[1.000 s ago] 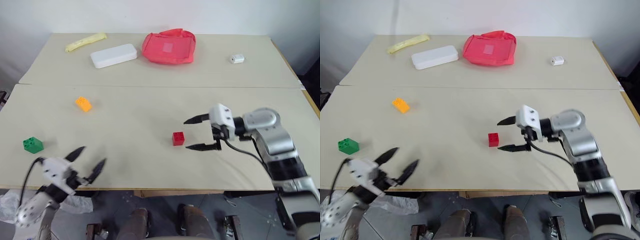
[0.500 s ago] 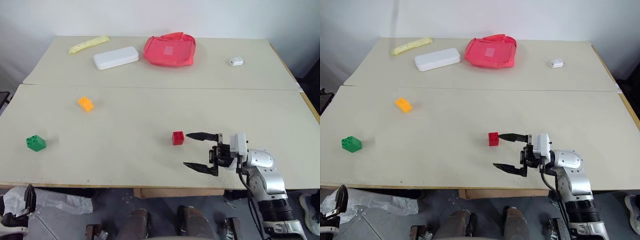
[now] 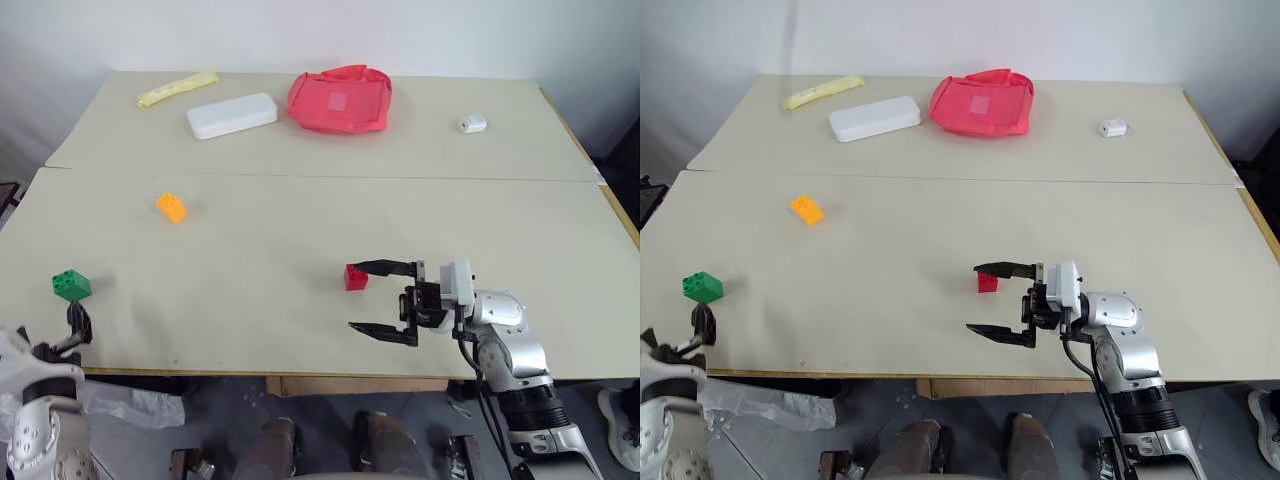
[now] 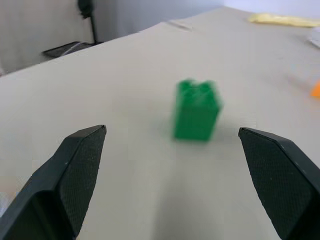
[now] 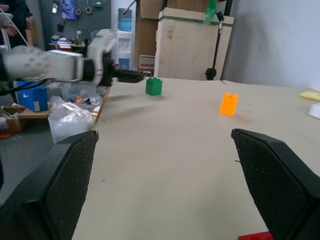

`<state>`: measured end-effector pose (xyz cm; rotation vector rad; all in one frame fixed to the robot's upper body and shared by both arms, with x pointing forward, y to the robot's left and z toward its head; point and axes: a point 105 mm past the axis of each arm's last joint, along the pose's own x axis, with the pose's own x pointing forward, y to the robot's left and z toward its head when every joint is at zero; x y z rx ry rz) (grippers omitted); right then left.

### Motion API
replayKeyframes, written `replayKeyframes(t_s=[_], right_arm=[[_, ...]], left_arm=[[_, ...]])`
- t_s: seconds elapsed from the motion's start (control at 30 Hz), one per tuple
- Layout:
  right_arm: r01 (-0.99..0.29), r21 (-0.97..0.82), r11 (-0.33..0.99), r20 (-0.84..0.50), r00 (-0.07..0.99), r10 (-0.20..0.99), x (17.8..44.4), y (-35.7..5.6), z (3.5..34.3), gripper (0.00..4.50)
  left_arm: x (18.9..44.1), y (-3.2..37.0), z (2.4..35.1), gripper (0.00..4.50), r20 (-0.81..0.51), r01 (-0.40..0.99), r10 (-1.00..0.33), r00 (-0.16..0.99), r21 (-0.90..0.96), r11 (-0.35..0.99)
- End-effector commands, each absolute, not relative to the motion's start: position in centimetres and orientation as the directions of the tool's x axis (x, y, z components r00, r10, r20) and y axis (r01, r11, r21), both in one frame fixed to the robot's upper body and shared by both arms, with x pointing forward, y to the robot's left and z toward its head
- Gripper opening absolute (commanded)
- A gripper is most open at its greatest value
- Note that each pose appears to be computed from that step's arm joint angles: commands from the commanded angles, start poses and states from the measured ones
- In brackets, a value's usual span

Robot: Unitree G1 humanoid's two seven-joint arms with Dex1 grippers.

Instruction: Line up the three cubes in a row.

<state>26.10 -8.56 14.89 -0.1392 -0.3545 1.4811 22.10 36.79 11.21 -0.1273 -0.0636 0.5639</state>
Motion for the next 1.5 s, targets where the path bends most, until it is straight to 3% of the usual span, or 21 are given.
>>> replayKeyframes(t_s=[0.03,0.17,0.23,0.3,0.53,0.6,0.73,0.8,0.9,1.03,1.2,1.33,1.5], right_arm=[[-0.940,-0.330,0.082,0.161,0.030,0.986,25.6,-8.2,15.8,4.48],[-0.940,-0.327,0.100,0.164,0.048,0.985,25.6,-8.2,15.9,4.48],[-0.937,-0.329,0.116,0.163,0.064,0.984,25.7,-8.3,15.9,4.50],[-0.935,-0.331,0.126,0.164,0.074,0.984,25.7,-8.3,15.9,4.50],[-0.933,-0.330,0.144,0.163,0.094,0.982,25.5,-8.3,15.7,4.50],[-0.930,-0.334,0.155,0.161,0.106,0.981,25.5,-8.4,15.7,4.50],[-0.922,-0.341,0.185,0.156,0.138,0.978,25.6,-8.9,15.7,4.50],[-0.909,-0.351,0.225,0.148,0.183,0.972,25.7,-9.8,15.9,4.50],[-0.892,-0.360,0.274,0.137,0.240,0.961,25.8,-11.2,16.2,4.50],[-0.858,-0.373,0.353,0.108,0.338,0.935,25.8,-13.8,16.2,4.50],[-0.825,-0.383,0.415,0.089,0.414,0.906,25.1,-15.3,15.8,4.50],[-0.811,-0.380,0.446,0.100,0.443,0.891,24.3,-15.2,15.8,4.50],[-0.786,-0.369,0.495,0.106,0.494,0.863,23.2,-15.3,15.6,4.50]], left_arm=[[22.8,37.2,12.0,4.50,0.007,-0.552,0.555,0.832,-0.095,0.828],[23.4,38.8,12.0,4.50,-0.010,-0.596,0.598,0.802,-0.094,0.798],[24.7,38.4,11.9,4.32,-0.018,-0.551,0.552,0.834,-0.109,0.828],[25.7,38.1,11.6,3.91,-0.034,-0.517,0.516,0.856,-0.105,0.850],[26.8,38.6,12.0,1.71,-0.016,-0.497,0.497,0.867,-0.066,0.865],[26.8,38.5,12.7,1.48,0.027,-0.467,0.470,0.882,-0.072,0.881],[26.8,37.6,15.5,1.48,0.176,-0.294,0.310,0.934,-0.112,0.949],[27.2,33.4,18.9,1.48,0.275,0.100,-0.082,0.958,-0.051,0.994],[26.8,27.3,20.8,1.48,0.217,0.544,-0.550,0.806,0.092,0.834],[28.4,21.2,19.5,1.48,-0.040,0.853,-0.861,0.507,0.172,0.493],[31.4,16.3,16.2,1.48,-0.232,0.956,-0.948,0.219,0.244,0.162],[33.9,14.4,14.5,1.48,-0.263,0.962,-0.950,0.168,0.253,0.100],[35.3,12.5,13.5,1.48,-0.285,0.967,-0.953,0.100,0.254,0.026]])
